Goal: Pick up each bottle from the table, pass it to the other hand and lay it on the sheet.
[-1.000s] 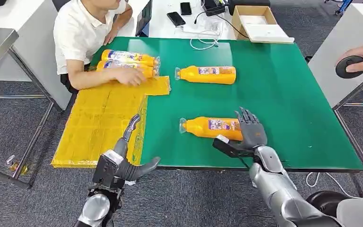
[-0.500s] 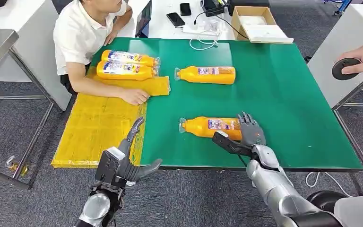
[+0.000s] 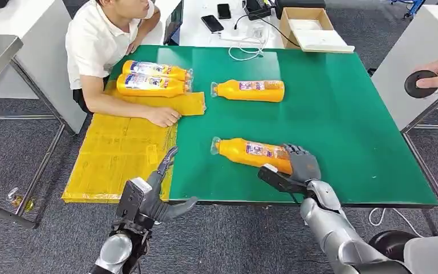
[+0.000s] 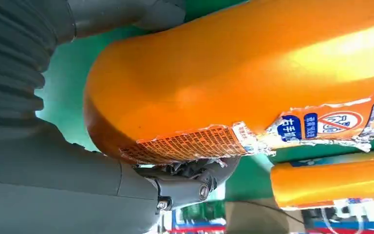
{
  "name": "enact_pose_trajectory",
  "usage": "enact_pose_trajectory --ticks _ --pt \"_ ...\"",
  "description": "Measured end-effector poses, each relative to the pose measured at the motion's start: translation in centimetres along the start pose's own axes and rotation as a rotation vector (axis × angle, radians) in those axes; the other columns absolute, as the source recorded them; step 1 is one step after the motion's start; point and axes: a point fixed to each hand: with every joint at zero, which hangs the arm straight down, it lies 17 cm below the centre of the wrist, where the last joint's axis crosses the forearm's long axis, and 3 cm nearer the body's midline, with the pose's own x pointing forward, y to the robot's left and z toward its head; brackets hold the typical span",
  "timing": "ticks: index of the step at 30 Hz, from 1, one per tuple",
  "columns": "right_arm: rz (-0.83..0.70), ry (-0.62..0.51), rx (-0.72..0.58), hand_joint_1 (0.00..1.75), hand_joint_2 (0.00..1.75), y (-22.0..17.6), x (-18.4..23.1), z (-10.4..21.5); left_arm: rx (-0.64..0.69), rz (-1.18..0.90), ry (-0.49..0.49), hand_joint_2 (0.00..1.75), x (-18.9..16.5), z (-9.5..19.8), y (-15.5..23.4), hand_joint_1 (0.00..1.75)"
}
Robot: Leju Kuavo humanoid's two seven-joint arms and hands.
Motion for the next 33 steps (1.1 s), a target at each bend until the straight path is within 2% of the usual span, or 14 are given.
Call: enact_pose_trajectory --ticks 17,24,29,33 --pt "-0.287 -0.073 -0.055 1.75 1.75 -0.1 1.2 0.7 0.035 0.012 -0.01 1.75 0.0 0.0 0.8 0.0" --pt "-0.485 -0.286 -0.084 1.75 1.75 1.0 7.1 2.2 0.038 0.172 0.007 1.75 -0.3 0.7 0.5 0.0" --pt "-0.616 -0.394 -0.067 1.75 1.75 1.4 12.4 2.8 -0.024 0.33 0.031 1.75 -0.4 1.5 -0.8 0.0" --pt "-0.656 -0.463 -0.043 1.75 1.75 1.8 16.7 3.7 -0.054 0.393 0.037 1.75 -0.5 2.1 -1.5 0.0"
